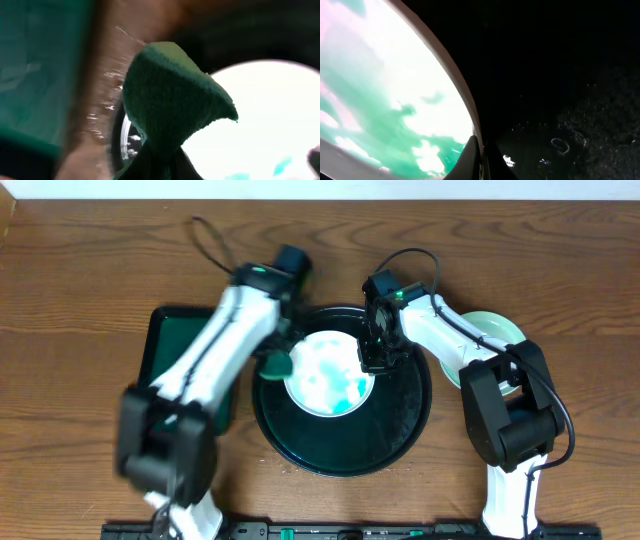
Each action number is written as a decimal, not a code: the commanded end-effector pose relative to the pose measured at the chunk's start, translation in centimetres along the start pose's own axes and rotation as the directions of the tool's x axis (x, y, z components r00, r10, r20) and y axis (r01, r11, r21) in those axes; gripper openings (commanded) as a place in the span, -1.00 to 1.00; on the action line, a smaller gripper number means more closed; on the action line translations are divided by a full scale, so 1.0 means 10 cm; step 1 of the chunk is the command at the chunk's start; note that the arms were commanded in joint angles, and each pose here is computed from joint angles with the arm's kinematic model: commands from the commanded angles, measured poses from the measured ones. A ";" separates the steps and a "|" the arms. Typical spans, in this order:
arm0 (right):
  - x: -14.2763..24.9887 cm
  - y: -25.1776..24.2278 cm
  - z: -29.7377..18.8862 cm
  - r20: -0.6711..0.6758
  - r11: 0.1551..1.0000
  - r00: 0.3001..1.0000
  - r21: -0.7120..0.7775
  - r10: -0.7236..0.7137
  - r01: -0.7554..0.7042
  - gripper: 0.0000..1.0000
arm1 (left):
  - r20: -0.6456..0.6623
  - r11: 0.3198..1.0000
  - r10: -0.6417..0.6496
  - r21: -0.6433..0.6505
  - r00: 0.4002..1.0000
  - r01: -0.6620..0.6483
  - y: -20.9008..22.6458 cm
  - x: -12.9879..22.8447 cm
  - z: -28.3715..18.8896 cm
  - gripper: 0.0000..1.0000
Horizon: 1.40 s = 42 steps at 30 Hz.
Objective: Clean dirty plates on tray and stack at the side
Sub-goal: 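Return the sponge over the basin with the left gripper, then lift the last plate with the right gripper and carry it right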
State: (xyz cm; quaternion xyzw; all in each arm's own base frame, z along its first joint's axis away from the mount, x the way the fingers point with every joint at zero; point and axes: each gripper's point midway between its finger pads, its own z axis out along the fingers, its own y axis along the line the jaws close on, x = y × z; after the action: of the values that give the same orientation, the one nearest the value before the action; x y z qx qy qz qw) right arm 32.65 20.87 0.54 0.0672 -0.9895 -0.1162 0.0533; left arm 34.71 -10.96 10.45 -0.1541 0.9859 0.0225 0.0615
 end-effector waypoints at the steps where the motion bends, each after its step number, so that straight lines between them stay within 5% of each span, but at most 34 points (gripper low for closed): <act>1: 0.12 0.03 0.16 -0.062 0.999 0.997 -0.009 -0.054 0.053 -0.98 | 0.155 0.998 -0.055 0.041 0.986 0.050 0.38 -0.34 -0.55 -0.86; 12: -0.01 0.05 0.00 0.012 0.996 0.996 0.014 -0.092 0.092 -0.98 | 0.179 0.968 -0.249 0.014 0.952 0.250 1.16 -0.53 -0.63 -0.86; 19: -0.29 -0.14 -0.71 0.286 0.924 0.938 0.375 -0.194 0.077 -0.98 | 0.205 0.957 -0.271 -0.049 0.941 0.286 1.37 -0.56 -0.59 -0.85; 26: -0.25 0.10 -1.48 0.468 0.742 0.789 0.670 -0.398 -0.024 -0.98 | 0.213 0.955 -0.278 -0.045 0.937 0.293 1.39 -0.59 -0.59 -0.86; 32: 0.00 0.43 -1.93 0.462 0.529 0.654 0.841 -0.598 -0.111 -0.98 | 0.219 0.955 -0.278 -0.042 0.935 0.294 1.39 -0.60 -0.59 -0.85; 42: 0.47 0.93 -2.50 0.433 0.300 0.416 0.888 -0.799 -0.348 -0.98 | 0.216 0.955 -0.278 -0.043 0.936 0.294 1.39 -0.60 -0.58 -0.86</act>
State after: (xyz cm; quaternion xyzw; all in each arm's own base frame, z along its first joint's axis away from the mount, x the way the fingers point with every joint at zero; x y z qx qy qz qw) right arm 30.68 23.63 22.50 0.2383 -0.7685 0.3963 -0.4423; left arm 35.52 3.10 17.66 -0.2960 0.9397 0.0515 0.1634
